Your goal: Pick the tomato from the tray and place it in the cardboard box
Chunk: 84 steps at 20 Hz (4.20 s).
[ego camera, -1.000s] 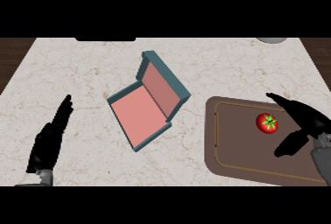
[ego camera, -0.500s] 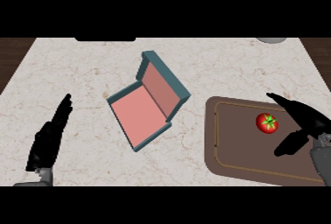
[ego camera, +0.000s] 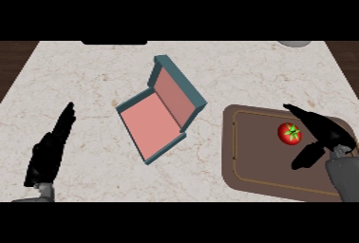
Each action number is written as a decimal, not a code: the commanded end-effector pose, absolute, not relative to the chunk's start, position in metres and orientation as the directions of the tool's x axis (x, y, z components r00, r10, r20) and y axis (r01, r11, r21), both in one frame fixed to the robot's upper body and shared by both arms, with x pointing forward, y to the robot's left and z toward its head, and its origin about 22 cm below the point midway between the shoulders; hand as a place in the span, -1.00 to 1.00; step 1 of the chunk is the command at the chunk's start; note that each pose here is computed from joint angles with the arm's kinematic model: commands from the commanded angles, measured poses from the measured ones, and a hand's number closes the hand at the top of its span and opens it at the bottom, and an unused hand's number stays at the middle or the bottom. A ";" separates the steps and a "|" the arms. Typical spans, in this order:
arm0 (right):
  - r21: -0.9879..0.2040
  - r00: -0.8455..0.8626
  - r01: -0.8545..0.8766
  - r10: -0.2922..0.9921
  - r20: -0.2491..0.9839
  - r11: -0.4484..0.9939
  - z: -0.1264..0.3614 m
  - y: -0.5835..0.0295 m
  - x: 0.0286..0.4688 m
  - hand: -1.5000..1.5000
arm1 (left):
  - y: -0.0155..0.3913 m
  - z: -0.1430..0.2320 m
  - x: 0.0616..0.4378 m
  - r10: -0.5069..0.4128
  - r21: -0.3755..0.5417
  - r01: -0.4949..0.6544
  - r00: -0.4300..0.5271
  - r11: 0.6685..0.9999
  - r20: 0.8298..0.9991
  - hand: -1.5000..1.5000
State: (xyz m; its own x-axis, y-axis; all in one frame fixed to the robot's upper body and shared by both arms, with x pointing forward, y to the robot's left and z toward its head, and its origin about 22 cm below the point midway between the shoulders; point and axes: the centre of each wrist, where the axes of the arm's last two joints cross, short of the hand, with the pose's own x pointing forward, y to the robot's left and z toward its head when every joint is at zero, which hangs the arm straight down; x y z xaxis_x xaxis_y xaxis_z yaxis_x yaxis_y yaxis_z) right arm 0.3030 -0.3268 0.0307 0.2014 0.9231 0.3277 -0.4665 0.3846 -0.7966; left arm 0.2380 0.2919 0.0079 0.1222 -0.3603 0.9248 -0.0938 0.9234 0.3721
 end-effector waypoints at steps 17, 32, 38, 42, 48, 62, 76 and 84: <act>-0.928 0.108 -0.267 0.965 0.238 0.258 0.024 -0.328 0.302 1.00 | 0.270 0.013 0.236 -0.351 0.363 -0.085 0.122 0.928 0.928 0.00; -0.992 0.147 -0.041 0.983 0.109 0.117 0.078 -0.223 0.217 1.00 | 0.305 0.030 0.231 -0.367 0.378 -0.096 0.111 0.921 0.923 0.00; -0.902 -0.082 0.119 0.909 0.408 0.416 0.108 -0.194 0.223 1.00 | 0.282 -0.001 0.237 -0.353 0.368 -0.119 0.131 0.922 0.926 0.00; -0.822 -0.245 0.125 0.820 0.517 0.556 0.142 -0.162 0.222 1.00 | 0.290 -0.003 0.234 -0.347 0.359 -0.091 0.124 0.929 0.930 0.00; -0.781 -0.321 0.090 0.761 0.564 0.618 0.182 -0.136 0.214 1.00 | 0.277 0.008 0.227 -0.358 0.371 -0.091 0.126 0.924 0.925 0.00; -0.810 -0.244 0.036 0.791 0.561 0.586 0.192 -0.035 0.306 1.00 | 0.274 0.005 0.232 -0.353 0.363 -0.086 0.112 0.928 0.929 0.00; -0.812 -0.066 -0.108 0.811 0.582 0.574 0.130 0.001 0.373 -1.00 | 0.273 0.016 0.251 -0.377 0.382 -0.050 0.091 0.923 0.922 0.00; -0.744 -0.060 -0.038 0.741 0.668 0.668 0.108 -0.010 0.398 -1.00 | 0.271 0.010 0.245 -0.366 0.370 -0.038 0.081 0.928 0.927 0.00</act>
